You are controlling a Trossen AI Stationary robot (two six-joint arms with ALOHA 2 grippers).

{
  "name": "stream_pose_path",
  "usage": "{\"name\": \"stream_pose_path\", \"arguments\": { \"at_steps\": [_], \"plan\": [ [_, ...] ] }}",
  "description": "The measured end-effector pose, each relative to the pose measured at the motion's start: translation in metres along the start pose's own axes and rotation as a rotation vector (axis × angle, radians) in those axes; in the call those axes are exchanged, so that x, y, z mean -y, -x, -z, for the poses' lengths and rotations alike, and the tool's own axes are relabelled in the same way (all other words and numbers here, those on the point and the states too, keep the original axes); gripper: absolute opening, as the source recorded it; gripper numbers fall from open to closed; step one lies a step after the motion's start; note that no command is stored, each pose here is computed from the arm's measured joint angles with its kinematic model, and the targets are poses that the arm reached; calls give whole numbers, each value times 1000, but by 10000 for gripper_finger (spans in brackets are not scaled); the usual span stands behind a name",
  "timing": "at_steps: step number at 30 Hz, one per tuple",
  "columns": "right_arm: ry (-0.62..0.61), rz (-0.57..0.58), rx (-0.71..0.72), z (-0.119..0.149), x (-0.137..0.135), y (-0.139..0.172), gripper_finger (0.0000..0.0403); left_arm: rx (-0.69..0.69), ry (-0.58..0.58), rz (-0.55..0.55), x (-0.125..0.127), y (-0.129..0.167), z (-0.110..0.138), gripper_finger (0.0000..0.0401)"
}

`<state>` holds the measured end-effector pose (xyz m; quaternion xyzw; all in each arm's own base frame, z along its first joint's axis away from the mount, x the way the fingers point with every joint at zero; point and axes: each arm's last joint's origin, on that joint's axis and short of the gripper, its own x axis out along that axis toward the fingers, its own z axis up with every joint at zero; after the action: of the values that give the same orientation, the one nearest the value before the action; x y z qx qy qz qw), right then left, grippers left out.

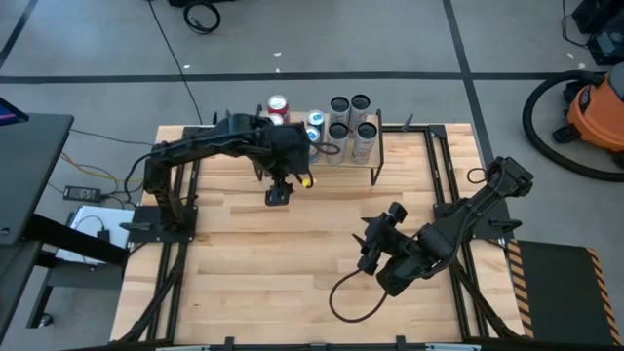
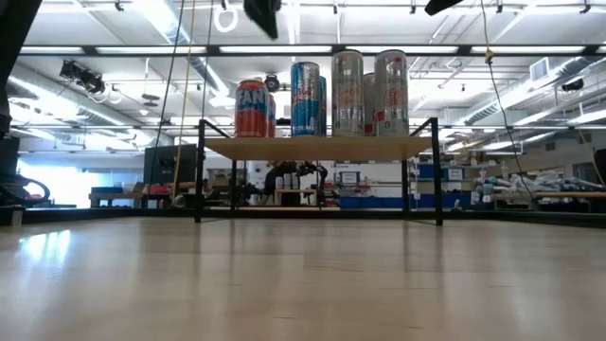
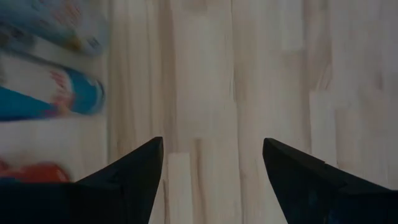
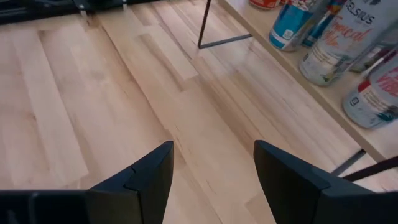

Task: Place canned beverage on shelf
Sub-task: Put the blue soda can on the shelf aligned with the other blue soda can

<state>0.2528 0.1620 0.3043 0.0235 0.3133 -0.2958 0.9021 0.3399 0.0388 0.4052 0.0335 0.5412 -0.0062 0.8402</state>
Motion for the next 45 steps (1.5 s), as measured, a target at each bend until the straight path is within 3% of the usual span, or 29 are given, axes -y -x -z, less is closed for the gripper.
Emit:
{"name": "stream_pose_path", "arguments": {
  "at_steps": [7, 14, 19, 26, 37, 45],
  "plan": [
    [15, 19, -30, 3, 4, 0, 230, -84, -10, 15, 0, -24, 6, 277],
    [40, 36, -40, 2, 12, 4, 230, -73, 6, 15, 4, -17, 25, 277],
    [20, 30, -18, -3, 20, 10, 230, 62, -7, -7, 7, -11, 44, 277],
    [6, 21, -5, -7, 23, 11, 230, 281, -68, -46, -3, -25, 39, 277],
    [11, 20, -10, -7, 23, 11, 230, 336, 17, -127, -31, -67, 50, 277],
    [20, 18, -10, -7, 22, 11, 230, 318, 104, -272, -51, -72, 58, 277]
  ]
}}
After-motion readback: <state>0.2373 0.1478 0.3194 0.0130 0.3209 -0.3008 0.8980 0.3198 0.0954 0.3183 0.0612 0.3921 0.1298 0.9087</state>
